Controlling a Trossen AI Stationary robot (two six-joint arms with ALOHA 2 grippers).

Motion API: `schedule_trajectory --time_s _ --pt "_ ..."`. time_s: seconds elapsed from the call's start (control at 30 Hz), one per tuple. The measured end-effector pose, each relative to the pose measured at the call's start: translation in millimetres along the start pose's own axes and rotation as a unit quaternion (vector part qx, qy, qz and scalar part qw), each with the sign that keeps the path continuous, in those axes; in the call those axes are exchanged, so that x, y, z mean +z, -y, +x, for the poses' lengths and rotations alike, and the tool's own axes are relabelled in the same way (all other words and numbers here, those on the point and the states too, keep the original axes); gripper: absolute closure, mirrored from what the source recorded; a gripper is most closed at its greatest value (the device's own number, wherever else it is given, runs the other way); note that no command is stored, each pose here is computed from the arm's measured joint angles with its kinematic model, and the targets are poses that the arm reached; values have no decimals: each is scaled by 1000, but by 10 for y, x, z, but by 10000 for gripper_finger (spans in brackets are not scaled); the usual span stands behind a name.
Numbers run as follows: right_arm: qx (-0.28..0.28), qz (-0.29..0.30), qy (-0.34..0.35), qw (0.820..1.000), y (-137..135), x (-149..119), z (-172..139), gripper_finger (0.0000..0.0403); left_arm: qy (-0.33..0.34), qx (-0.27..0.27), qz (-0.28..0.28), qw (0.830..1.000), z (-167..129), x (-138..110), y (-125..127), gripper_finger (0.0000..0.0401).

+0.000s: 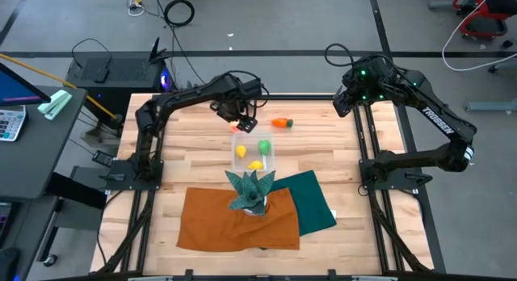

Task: Pick and placing Produce into tupperware
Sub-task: Put the orange peach into the transparent bin

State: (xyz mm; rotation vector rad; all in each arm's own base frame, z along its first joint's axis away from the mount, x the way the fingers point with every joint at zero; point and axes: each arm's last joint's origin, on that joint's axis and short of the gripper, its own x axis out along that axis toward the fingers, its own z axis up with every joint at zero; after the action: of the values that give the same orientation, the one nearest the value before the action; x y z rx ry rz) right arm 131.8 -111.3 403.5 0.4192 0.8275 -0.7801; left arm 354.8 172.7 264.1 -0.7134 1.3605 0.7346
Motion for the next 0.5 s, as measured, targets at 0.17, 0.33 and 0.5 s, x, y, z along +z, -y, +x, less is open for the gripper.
schedule_trajectory --time_s 0.17,0.33,0.5 --pt "0 1 1 1000 0 2 0 199 9 2 -21 1000 2 88 -146 142" --pt "0 1 1 1000 0 2 0 199 8 3 -9 1000 3 110 -194 145" --pt "0 2 1 1000 0 2 0 199 15 1 -7 1000 3 128 -201 146"
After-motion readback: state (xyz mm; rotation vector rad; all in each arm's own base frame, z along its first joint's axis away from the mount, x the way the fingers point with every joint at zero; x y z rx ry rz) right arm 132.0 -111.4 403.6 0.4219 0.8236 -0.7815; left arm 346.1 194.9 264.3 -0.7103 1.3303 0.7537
